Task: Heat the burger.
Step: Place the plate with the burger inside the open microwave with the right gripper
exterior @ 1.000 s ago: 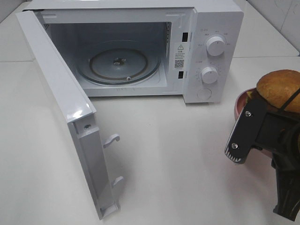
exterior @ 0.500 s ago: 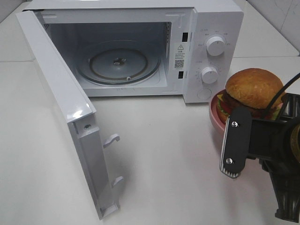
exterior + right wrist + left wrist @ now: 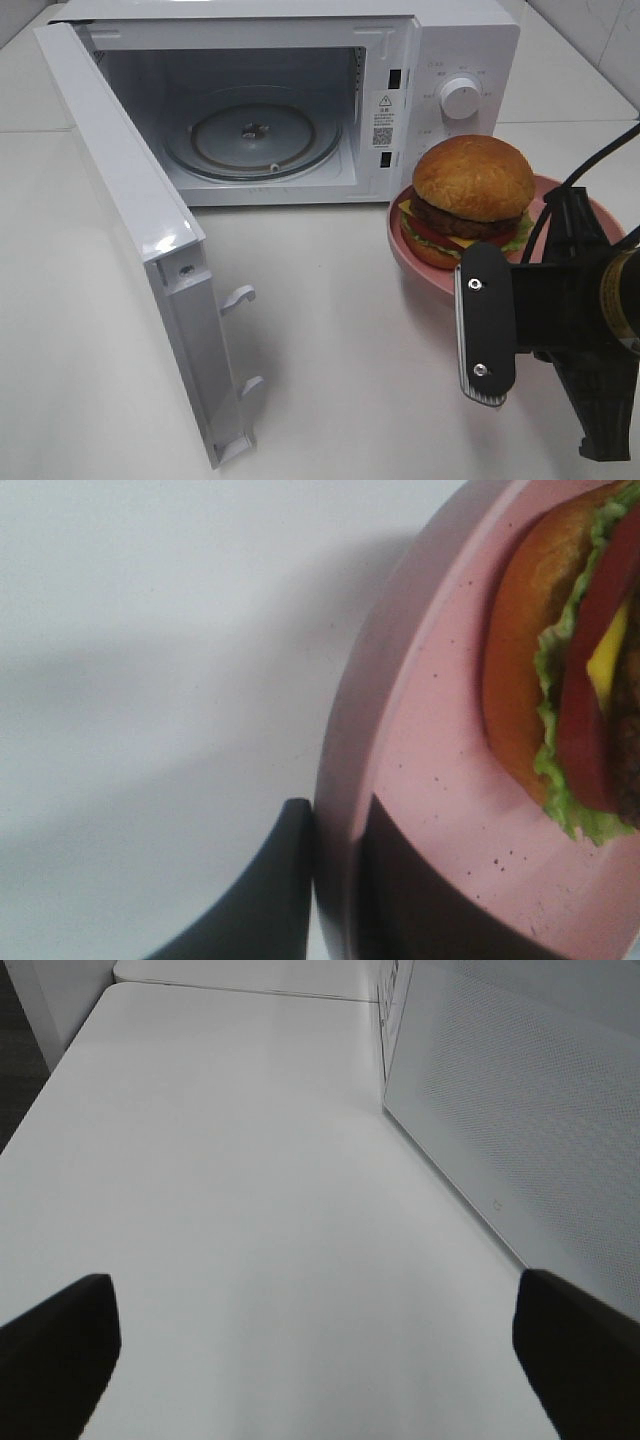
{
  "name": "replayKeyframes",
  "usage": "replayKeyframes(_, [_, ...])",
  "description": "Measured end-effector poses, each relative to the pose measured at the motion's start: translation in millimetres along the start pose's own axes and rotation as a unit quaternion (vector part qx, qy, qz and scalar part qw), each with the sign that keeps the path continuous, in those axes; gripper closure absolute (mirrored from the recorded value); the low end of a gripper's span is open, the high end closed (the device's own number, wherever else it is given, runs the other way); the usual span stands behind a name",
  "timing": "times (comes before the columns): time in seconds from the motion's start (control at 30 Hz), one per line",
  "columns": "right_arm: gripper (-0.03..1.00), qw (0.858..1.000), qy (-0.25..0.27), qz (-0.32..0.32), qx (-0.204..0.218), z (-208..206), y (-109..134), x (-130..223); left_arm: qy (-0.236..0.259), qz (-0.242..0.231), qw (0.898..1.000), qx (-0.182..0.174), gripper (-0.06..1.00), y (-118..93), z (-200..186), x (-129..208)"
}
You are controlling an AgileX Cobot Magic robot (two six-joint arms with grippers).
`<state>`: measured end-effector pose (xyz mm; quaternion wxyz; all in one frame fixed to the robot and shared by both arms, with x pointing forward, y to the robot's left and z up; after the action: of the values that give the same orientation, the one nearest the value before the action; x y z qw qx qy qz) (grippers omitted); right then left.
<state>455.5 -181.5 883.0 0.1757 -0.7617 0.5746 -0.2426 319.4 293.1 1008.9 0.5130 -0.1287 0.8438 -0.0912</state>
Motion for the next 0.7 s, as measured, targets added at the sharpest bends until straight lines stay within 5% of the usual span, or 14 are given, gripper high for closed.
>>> replayKeyframes(0.7, [0.91,0.985,-0.094,-0.135,0.041,-4.0,-10.4,-37.6,0.000,0.000,1.000,0.000,-0.04,0.0,0.0,0.0])
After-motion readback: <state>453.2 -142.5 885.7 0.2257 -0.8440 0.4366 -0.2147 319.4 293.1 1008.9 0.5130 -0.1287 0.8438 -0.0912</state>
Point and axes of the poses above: a point on each arm's last joint axis where the gripper is mounted, z pointing out along that axis toward the gripper, y along the wrist's bending axis when the last joint is at zero, x = y × z, the point moved 10 cm from there along z, pointing out along that axis toward the gripper, and after that the axes turned 15 degrees about -z, right-handed, at the moved point
